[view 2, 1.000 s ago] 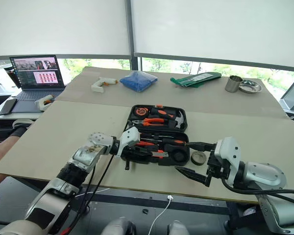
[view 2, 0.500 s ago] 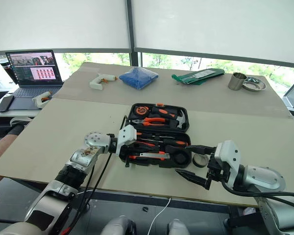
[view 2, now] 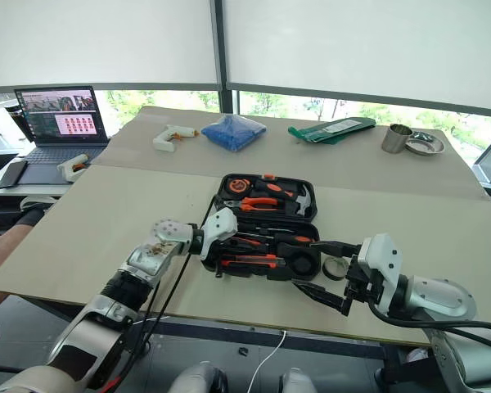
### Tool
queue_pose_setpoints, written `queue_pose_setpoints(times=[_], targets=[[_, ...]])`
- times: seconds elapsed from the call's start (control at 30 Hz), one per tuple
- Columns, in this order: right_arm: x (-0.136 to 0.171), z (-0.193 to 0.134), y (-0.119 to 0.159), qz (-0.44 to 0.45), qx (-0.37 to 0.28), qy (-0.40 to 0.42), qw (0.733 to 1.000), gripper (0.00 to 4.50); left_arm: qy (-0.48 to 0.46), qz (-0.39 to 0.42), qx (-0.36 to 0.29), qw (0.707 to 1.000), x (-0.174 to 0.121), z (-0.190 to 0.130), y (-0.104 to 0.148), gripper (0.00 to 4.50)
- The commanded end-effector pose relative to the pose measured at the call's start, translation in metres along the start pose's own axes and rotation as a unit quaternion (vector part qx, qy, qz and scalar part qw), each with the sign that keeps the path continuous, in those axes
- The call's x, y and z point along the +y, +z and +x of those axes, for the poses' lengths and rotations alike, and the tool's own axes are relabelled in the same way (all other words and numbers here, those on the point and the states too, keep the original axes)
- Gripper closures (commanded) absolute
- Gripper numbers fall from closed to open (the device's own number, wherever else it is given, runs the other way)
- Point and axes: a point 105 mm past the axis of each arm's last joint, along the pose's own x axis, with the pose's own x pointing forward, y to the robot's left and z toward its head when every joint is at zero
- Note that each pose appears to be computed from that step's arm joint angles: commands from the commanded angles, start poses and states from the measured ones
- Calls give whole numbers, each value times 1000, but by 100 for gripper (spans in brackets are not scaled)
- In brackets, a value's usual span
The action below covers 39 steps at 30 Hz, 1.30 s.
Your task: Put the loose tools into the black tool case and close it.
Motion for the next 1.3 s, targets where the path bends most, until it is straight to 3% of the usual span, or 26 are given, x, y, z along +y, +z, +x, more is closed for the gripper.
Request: queue_pose_setpoints(times=[0.03,0.27,0.4,0.5,0.7,0.83,1.07,1.2,1.3], targets=[[-2,-2,11,-17,-16,-7,1000,0,-34,-17,1,999,-22,8,-22,440],[-10,-25,3,-1,-18,-75,997,0,-10,40,-128,991,-11,-25,18,440],[-12,-57,-20,7,13,-139,990,0,-3,74,-216,974,-6,-60,50,330],[-13,-87,-44,16,44,-196,979,0,9,86,-226,970,-2,-88,60,207],[0,-138,-93,26,126,-293,947,0,36,44,-173,983,-5,-144,30,7],[0,-132,-87,-10,137,-267,954,0,29,18,-179,983,-15,-167,20,7],[-21,-64,-37,-46,173,-88,980,0,33,53,-188,980,-20,-167,22,7],[-24,-37,-39,-35,231,-14,972,0,32,62,-201,977,-19,-159,27,7],[-37,-24,-44,-35,265,-14,963,0,7,53,-211,976,-25,-152,31,7]])
